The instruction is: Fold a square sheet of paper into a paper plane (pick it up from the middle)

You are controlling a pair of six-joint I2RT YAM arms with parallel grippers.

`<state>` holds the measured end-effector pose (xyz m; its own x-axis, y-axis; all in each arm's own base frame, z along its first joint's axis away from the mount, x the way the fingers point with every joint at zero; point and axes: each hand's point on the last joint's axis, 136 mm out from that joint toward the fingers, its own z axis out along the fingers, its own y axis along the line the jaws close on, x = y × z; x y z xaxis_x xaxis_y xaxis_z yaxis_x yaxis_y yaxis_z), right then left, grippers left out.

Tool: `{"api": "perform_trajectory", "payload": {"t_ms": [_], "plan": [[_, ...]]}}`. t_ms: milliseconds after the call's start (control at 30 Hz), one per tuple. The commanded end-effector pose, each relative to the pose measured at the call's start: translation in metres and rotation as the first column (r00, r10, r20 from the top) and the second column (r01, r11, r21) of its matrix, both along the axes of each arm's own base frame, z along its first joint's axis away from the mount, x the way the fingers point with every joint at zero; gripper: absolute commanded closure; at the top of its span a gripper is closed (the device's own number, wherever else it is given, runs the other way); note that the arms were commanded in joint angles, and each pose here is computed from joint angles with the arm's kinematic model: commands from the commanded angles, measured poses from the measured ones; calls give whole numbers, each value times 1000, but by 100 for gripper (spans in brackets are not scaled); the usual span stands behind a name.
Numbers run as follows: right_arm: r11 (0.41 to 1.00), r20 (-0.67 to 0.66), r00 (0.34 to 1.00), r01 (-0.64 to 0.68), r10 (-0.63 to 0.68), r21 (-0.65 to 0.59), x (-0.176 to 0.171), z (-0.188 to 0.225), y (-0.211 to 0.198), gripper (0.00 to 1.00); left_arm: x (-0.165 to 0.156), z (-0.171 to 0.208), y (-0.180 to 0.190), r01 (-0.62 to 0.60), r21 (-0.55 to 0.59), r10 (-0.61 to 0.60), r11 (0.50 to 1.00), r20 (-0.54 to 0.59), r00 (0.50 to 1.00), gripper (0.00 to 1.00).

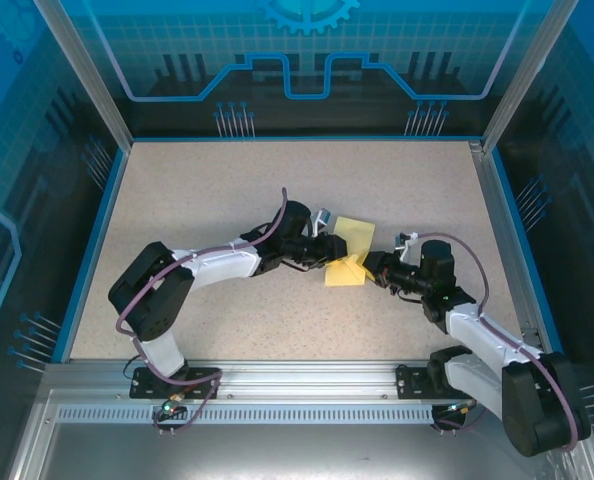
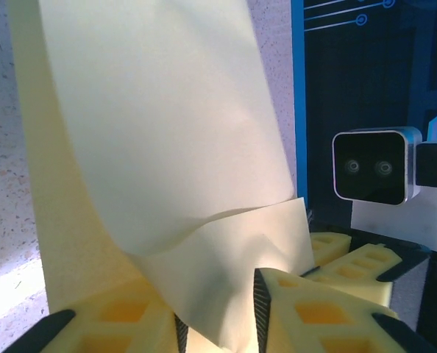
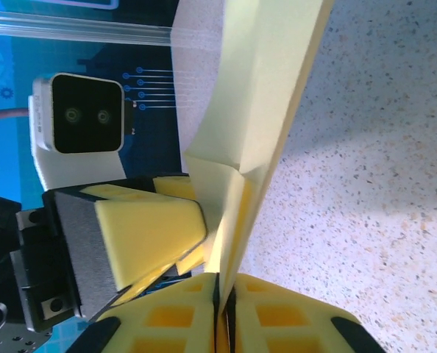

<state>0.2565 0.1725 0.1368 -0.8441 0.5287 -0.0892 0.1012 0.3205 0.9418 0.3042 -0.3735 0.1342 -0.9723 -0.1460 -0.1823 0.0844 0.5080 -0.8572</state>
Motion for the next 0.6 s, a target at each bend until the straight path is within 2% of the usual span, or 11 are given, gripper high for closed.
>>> {"api": "perform_trajectory", "payload": {"t_ms": [0, 133, 300, 433, 567], "plan": [[996, 24, 1000, -1, 3, -86, 3, 5, -8, 91, -2, 10, 6, 20, -9, -20, 1000, 22, 1000, 62], [960, 22, 1000, -15, 22, -279, -1, -2, -22, 97, 0, 12, 22, 20, 60, -23, 998, 52, 998, 48], [797, -29, 999, -47, 37, -602, -11, -15, -50, 98, 3, 23, 44, 21, 129, -34, 991, 99, 995, 39], [540, -45, 998, -62, 44, -839, -13, -11, -73, 98, 4, 29, 60, 24, 165, -44, 986, 117, 992, 36], [283, -69, 997, -78, 44, -956, -14, -9, -85, 98, 6, 33, 75, 12, 180, -35, 984, 125, 992, 34]]}}
